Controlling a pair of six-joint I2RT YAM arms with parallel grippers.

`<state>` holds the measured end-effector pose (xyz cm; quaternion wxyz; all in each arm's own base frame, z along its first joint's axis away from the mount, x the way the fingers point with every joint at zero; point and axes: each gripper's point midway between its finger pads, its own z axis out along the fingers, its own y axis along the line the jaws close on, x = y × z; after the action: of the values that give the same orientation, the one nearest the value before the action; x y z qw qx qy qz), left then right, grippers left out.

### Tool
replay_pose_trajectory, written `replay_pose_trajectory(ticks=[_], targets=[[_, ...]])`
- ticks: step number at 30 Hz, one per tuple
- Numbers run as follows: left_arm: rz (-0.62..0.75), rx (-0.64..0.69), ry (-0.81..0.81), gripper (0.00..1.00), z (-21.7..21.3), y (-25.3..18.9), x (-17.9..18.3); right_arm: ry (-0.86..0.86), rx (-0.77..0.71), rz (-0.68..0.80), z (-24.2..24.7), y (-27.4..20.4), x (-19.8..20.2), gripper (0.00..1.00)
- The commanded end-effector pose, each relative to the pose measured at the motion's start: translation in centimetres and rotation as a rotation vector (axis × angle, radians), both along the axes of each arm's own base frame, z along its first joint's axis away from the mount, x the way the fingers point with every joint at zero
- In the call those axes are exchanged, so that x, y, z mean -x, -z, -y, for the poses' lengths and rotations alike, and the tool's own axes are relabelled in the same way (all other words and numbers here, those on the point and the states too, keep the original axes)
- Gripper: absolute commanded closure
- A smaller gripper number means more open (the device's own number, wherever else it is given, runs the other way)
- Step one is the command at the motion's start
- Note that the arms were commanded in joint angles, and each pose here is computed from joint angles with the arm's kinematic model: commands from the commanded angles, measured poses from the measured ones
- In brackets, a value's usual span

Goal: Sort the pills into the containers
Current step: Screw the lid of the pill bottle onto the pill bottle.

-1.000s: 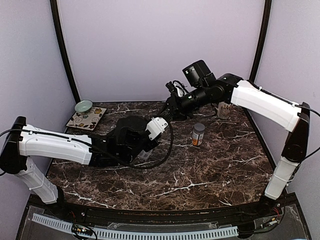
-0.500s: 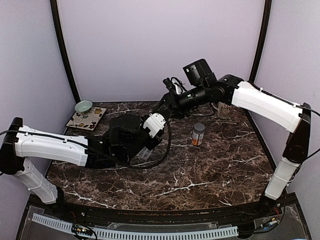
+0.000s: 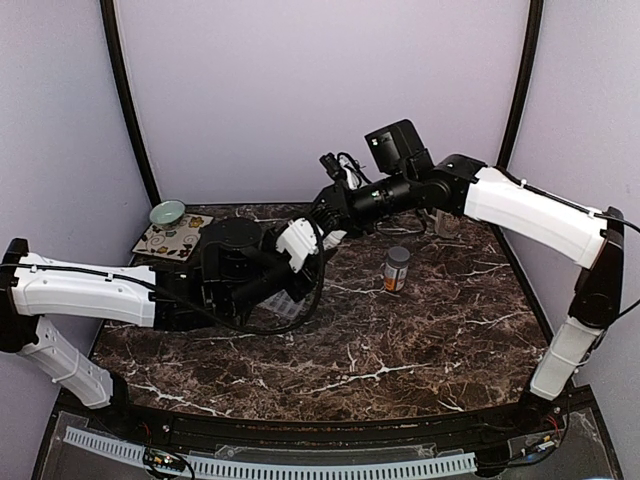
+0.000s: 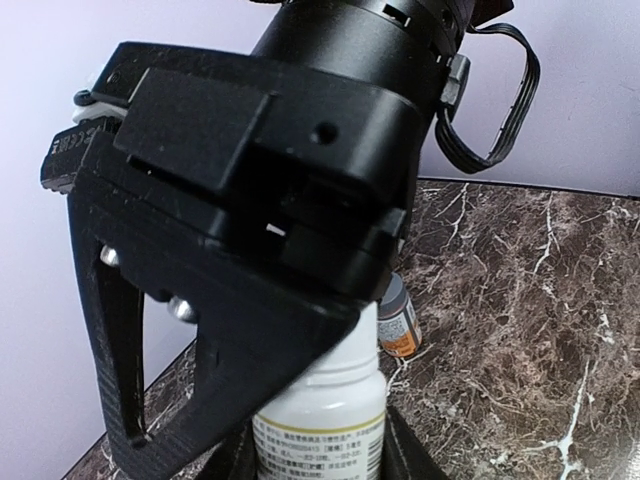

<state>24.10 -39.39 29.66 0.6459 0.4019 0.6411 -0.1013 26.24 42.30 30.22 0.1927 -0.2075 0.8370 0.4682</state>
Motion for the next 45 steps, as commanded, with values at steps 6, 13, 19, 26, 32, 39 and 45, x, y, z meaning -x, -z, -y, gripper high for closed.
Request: replay_pose_trajectory(ticks=[6, 13, 19, 26, 32, 39, 45], targets=[[-0.041, 0.182, -0.003, 1.0, -3.1, -4.8, 0.2, 0.064, -0.012, 0.082, 2.3, -1.6, -0.9, 0.56], [-0.084, 0.174, 0.002, 1.0, -3.9, -4.0, 0.3, 0.084, -0.018, 0.118, 3.2, -2.4, -1.4, 0.56], [-0.156, 0.174, 0.096, 1.0, -3.3, -3.5, 0.8, 0.068, -0.027, 0.185, 4.3, -3.4, -0.9, 0.55], [-0.218, 0.182, 0.161, 1.0, -3.1, -3.3, 0.9, 0.015, -0.005, 0.195, 4.6, -2.5, 0.0, 0.54], [-0.25, 0.166, 0.213, 1.0, -2.7, -3.2, 1.1, -0.02, -0.008, 0.192, 4.7, -2.2, 0.8, 0.53], [-0.283, 0.143, 0.247, 1.0, -2.4, -2.6, 1.2, -0.013, -0.011, 0.219, 5.5, -2.9, 1.2, 0.51], [-0.294, 0.147, 0.264, 1.0, -2.5, -2.8, 1.3, 0.002, 0.018, 0.222, 6.5, -2.2, 1.6, 0.52]])
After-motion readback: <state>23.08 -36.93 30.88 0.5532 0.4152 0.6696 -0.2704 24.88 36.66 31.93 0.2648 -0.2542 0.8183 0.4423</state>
